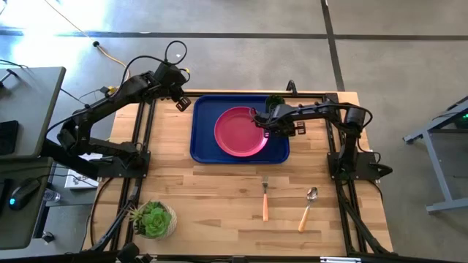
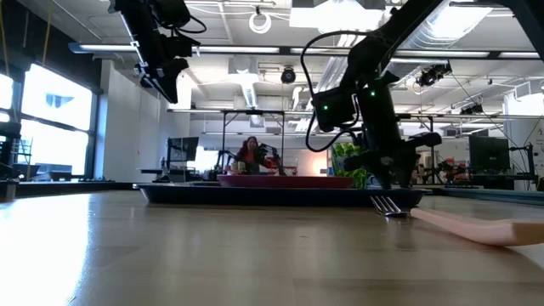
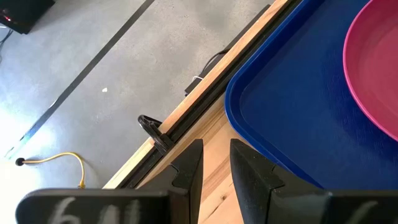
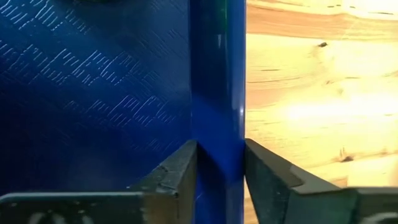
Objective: Pick and place plate/cup/fork/spoon on tray
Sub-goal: Move the blue serving tray to the top center of the table, then put the orange fork to the left side of the pink plate on the blue serving tray
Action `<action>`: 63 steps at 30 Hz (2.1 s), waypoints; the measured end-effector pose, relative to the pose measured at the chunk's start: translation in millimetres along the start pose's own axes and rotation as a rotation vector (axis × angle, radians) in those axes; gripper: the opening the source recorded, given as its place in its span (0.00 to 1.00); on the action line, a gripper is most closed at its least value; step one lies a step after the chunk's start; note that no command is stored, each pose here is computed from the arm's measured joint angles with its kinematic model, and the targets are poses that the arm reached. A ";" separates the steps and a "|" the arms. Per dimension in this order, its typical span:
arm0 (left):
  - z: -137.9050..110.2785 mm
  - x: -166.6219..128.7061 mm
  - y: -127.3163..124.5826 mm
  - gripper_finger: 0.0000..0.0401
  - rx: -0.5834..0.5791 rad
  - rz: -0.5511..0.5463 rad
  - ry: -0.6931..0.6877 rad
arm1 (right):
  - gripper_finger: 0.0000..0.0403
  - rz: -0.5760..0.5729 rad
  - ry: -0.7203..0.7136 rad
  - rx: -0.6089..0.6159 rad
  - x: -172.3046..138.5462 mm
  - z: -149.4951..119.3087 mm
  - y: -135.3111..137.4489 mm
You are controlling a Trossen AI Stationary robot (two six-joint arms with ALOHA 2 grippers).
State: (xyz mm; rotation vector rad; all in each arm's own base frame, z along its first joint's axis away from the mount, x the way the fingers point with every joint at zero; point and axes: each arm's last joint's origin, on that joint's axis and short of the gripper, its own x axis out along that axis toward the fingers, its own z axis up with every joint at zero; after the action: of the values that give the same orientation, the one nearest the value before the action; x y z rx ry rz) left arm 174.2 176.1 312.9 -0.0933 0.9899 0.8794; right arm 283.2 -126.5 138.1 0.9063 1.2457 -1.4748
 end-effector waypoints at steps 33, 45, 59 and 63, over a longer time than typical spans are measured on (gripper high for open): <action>1.0 0.0 0.6 0.17 -0.043 0.016 -0.009 | 0.38 -0.139 -0.067 -0.294 -94.4 6.0 -0.4; -2.2 1.4 5.8 0.32 -0.248 0.045 0.017 | 0.38 0.002 -0.238 -0.596 -173.9 -1.4 3.8; -5.9 -6.1 -24.1 0.33 -0.256 -0.280 0.088 | 0.38 0.297 -0.131 -0.453 -224.6 -57.8 2.8; -6.9 -8.2 -30.4 0.34 -0.169 -0.297 0.092 | 0.38 0.315 -0.097 -0.393 -227.9 -85.3 4.1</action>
State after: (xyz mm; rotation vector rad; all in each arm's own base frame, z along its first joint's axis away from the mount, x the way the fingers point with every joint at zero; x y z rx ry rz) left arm 188.2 148.0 305.8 -0.4173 0.9560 0.6875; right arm 341.8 3.6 335.3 0.7174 1.2025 -0.9707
